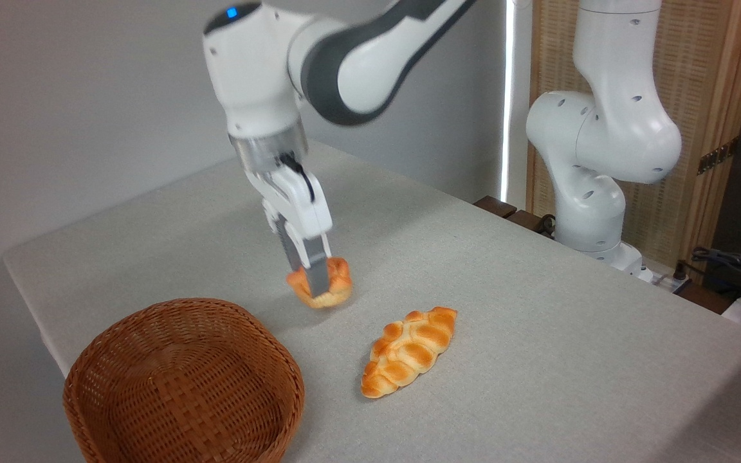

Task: Put bread into the basket
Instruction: 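Lift the bun and carry it over the wicker basket, then lower the bun into the basket and open the gripper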

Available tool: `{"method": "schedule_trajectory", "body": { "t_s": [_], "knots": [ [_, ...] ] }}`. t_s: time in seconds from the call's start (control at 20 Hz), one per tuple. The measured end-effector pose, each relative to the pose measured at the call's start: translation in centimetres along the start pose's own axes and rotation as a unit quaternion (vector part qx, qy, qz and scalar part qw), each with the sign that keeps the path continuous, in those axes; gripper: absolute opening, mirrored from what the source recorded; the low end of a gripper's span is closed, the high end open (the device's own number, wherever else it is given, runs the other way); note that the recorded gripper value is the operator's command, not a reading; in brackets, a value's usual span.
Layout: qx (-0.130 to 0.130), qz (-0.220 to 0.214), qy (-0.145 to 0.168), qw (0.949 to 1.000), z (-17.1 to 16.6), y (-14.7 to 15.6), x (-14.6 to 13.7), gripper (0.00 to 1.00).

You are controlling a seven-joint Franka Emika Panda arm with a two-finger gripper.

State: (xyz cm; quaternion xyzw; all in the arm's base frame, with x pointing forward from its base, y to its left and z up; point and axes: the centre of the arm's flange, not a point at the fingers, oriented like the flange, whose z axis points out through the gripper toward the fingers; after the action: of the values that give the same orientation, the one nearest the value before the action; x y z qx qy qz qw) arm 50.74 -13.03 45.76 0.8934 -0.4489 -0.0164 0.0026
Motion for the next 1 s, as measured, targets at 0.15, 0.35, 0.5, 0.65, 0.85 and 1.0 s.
{"method": "schedule_trajectory", "body": {
  "t_s": [0.15,0.35,0.5,0.65,0.85,1.0],
  "knots": [
    [0.024,-0.018,0.032,0.9990,-4.4,-2.4,-0.2,0.55],
    [0.046,-0.032,0.065,0.9963,-8.2,-5.6,0.7,0.55],
    [0.045,-0.034,0.079,0.9952,-8.0,-9.0,3.7,0.64],
    [0.034,-0.029,0.073,0.9964,-5.0,-11.2,6.2,0.87],
    [0.028,-0.015,0.065,0.9974,-1.6,-12.0,8.8,1.00],
    [0.044,-0.018,0.071,0.9963,-0.5,-12.3,10.0,1.00]
  ]
}}
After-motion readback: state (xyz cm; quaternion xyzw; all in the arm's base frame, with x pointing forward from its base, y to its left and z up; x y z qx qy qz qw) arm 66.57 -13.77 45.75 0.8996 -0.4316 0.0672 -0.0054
